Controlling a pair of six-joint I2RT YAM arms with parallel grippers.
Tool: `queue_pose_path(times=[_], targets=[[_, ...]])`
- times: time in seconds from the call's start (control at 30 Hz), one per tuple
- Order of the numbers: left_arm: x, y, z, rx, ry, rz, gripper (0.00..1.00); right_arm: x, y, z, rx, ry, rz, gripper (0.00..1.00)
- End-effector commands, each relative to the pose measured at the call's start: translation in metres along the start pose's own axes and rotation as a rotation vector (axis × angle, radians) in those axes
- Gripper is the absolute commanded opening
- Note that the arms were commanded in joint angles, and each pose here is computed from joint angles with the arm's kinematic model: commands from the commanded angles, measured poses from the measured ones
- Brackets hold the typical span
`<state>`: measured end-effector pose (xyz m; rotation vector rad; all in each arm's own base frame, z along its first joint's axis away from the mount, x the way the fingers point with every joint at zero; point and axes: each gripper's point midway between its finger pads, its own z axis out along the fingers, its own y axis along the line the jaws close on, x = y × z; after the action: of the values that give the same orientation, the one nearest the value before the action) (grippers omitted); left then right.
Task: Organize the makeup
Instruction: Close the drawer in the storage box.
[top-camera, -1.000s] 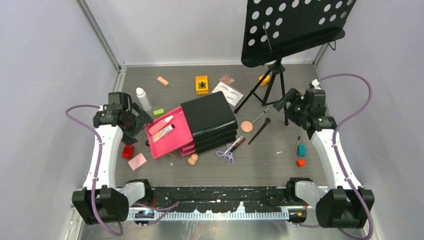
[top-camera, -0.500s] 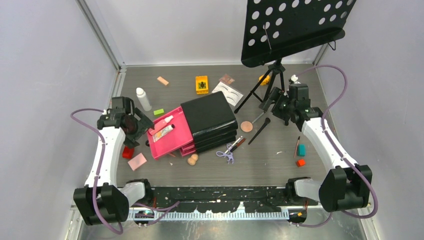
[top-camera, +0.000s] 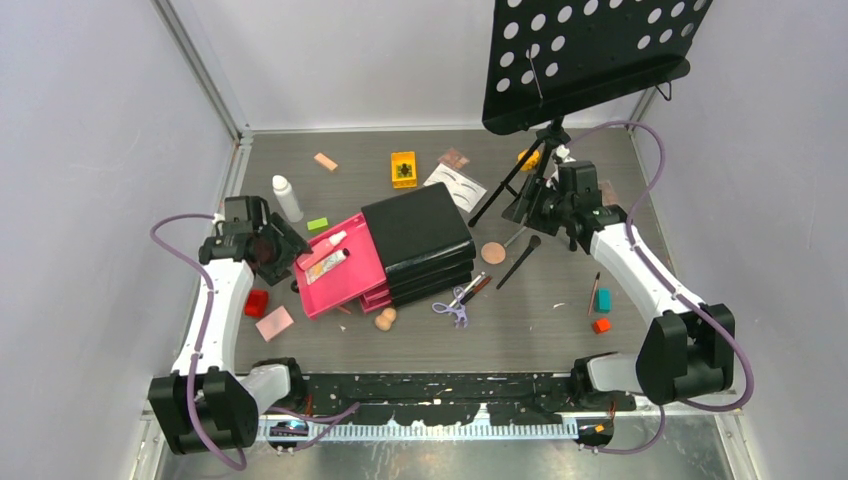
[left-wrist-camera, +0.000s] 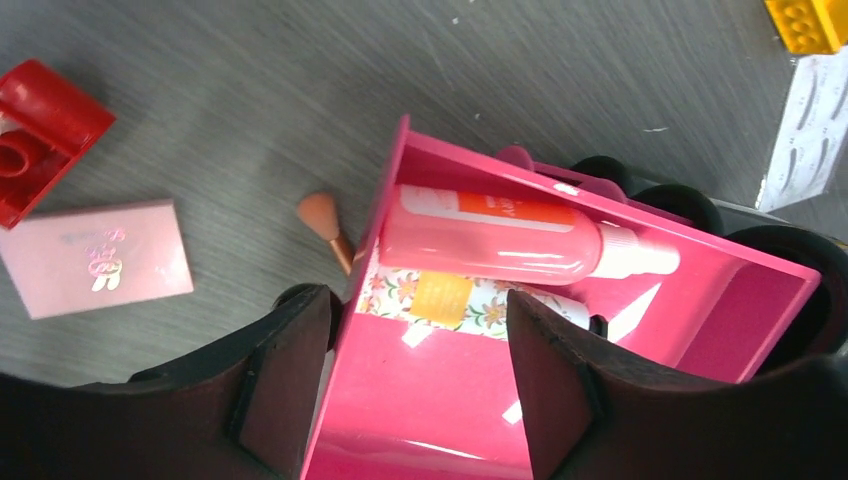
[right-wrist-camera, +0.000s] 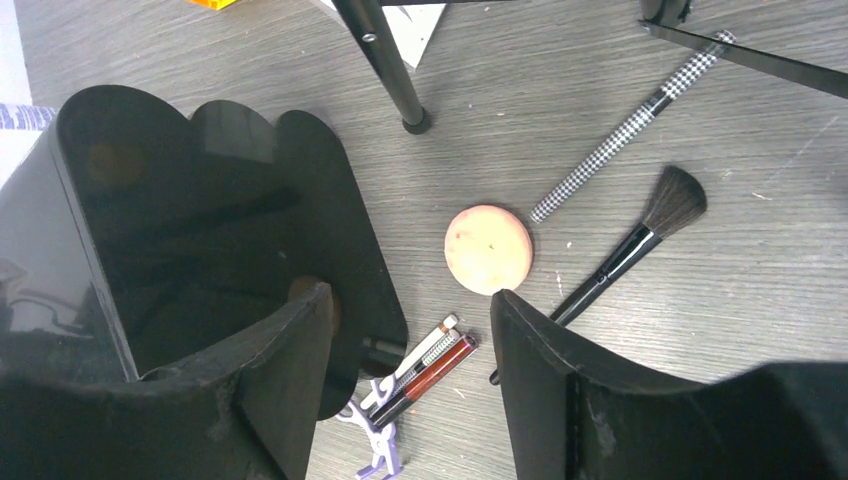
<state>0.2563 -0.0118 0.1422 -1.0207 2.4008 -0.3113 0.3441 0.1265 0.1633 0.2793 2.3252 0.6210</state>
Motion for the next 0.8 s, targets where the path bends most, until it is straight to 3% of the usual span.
queue_pose_path(times=[0.0, 0.3, 0.63, 0.77], targets=[[-0.014, -0.023, 0.002, 0.113, -0.036, 0.057, 0.63, -0.02, 0.027, -0.001, -0.083, -0.043, -0.062, 0.62], [-0.013, -0.029, -0.007, 0.153, -0.031, 0.106, 0.48, -0.017, 0.029, 0.001, -0.085, -0.033, -0.069, 0.6], [-0.001, -0.025, -0.011, 0.177, -0.026, 0.109, 0.13, -0.013, 0.032, 0.005, -0.098, -0.012, -0.076, 0.6], [-0.002, -0.019, -0.015, 0.148, -0.027, 0.129, 0.14, -0.013, 0.032, 0.005, -0.1, -0.01, -0.079, 0.6]])
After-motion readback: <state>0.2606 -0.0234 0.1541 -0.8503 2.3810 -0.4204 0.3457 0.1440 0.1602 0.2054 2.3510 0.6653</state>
